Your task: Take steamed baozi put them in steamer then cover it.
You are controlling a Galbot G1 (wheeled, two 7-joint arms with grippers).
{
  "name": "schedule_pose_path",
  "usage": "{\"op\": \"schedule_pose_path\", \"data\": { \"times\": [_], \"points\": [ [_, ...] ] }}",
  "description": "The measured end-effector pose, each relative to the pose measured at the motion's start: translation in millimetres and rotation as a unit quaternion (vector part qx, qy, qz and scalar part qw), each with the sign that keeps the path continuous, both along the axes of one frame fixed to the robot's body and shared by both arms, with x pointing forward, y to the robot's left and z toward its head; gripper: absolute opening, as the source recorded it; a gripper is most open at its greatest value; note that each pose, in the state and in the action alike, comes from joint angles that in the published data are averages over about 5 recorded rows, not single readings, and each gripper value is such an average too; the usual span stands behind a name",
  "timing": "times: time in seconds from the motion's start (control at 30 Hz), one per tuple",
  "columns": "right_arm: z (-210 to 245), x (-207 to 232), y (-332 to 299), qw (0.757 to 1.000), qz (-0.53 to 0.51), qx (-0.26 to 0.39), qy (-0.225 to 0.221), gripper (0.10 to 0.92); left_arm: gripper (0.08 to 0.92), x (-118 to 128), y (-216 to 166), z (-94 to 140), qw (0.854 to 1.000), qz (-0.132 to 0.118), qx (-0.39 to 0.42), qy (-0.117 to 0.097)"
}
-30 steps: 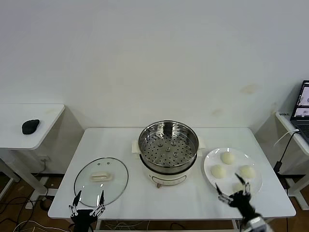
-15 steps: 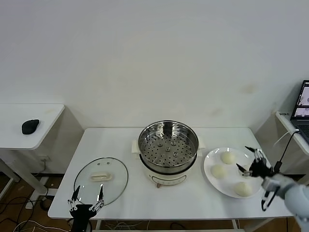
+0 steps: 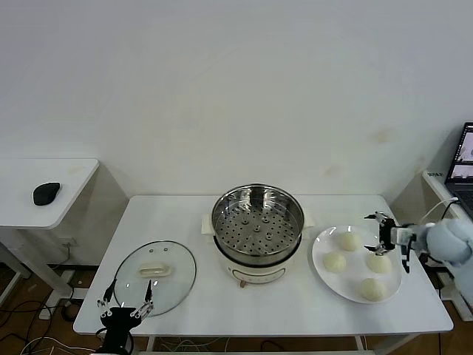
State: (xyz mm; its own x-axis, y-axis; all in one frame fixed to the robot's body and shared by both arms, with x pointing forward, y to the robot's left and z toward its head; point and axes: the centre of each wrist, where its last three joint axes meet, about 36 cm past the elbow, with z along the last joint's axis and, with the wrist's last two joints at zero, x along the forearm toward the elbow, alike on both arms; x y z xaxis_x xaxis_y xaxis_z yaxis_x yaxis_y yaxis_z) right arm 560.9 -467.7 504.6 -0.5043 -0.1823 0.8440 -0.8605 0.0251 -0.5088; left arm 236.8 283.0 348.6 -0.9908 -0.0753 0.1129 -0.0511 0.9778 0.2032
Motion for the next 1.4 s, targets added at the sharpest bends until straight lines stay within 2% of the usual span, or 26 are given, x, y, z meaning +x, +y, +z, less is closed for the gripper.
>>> {"op": "schedule_pose_path", "data": {
  "times": [0.2, 0.6, 1.0, 1.4],
  "points": [
    [-10.2, 36.2, 7.6, 0.999, 0.005, -0.014, 0.051, 0.823, 0.823, 0.5, 4.3, 1.2, 1.000, 0.001, 0.008, 0.000],
    [-32.2, 88.0, 31.7, 0.993, 0.002, -0.051, 0.103, 0.823, 0.823, -0.5, 13.0, 0.4, 1.000, 0.005, 0.018, 0.001],
    [-47.2, 107.2, 47.2, 0.989, -0.003, -0.081, 0.123, 0.817, 0.823, 1.4, 15.4, -0.2, 1.000, 0.005, 0.021, 0.001],
    [-57.8, 111.2, 53.1, 0.987, -0.007, -0.093, 0.130, 0.697, 0.823, -0.5, 17.2, -0.8, 1.000, 0.006, 0.023, 0.002]
  ]
}}
